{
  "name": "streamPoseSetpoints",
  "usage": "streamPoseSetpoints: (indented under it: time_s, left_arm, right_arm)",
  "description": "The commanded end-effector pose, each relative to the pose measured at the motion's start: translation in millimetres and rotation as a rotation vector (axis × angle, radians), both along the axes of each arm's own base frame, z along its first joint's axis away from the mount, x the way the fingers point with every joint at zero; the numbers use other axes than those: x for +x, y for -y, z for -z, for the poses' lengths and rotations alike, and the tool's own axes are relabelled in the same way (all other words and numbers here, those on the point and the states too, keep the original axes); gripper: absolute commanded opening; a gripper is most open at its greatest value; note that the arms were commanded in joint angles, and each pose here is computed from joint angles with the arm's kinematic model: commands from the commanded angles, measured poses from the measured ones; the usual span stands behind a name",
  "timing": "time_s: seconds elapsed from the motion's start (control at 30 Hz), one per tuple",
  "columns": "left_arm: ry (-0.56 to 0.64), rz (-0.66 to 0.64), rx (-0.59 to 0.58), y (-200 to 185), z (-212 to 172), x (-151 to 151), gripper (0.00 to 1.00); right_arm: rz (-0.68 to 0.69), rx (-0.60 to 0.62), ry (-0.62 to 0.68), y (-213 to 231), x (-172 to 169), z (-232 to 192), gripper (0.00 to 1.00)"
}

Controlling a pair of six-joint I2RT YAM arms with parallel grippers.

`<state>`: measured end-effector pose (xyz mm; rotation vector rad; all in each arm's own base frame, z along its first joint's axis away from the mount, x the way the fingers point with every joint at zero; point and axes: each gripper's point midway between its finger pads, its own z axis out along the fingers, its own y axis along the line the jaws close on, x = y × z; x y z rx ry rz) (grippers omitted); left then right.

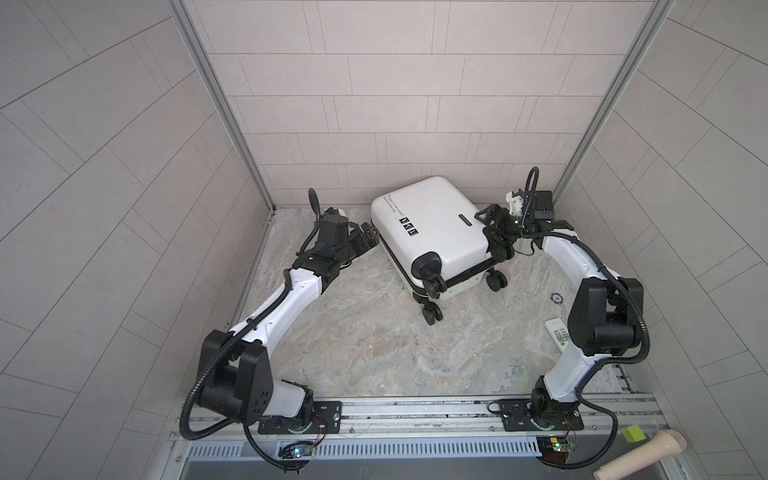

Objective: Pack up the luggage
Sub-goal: 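Push the suitcase sides with both grippers, standing it upright on its wheels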

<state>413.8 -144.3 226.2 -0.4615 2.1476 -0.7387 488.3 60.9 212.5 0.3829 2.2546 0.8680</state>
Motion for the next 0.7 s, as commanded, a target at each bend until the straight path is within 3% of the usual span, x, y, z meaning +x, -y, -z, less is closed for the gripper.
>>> streamPoseSetpoints:
  time_s: [0.0,0.2,0.37,0.53,0.67]
  left_arm:
    - [0.020,-0.002,0.042,-11.5,-11.1,-4.9,0.92]
    - [-0.010,-0.009,0.108,-27.4,-1.4,-16.7,0.92]
    - [-0.036,-0.032,0.112,-44.9,7.0,-8.8,0.92]
    - [0.017,-0.035,0.019,-49.7,-0.6,17.3,0.92]
    - [0.053,0.033,-0.039,-34.3,-4.6,39.3,0.92]
  right_arm:
    - [-0.065,0.002,-0.078,-27.9,-29.4,17.5,0.94]
    - [-0.092,-0.006,-0.073,-50.0,-54.0,22.0,0.93]
    - [-0.129,-0.019,-0.070,-72.9,-75.5,23.2,0.93]
    - [-0.165,-0.038,-0.068,-95.0,-97.5,24.9,0.92]
    - [-0.182,-0.054,-0.067,-105.1,-111.6,27.1,0.92]
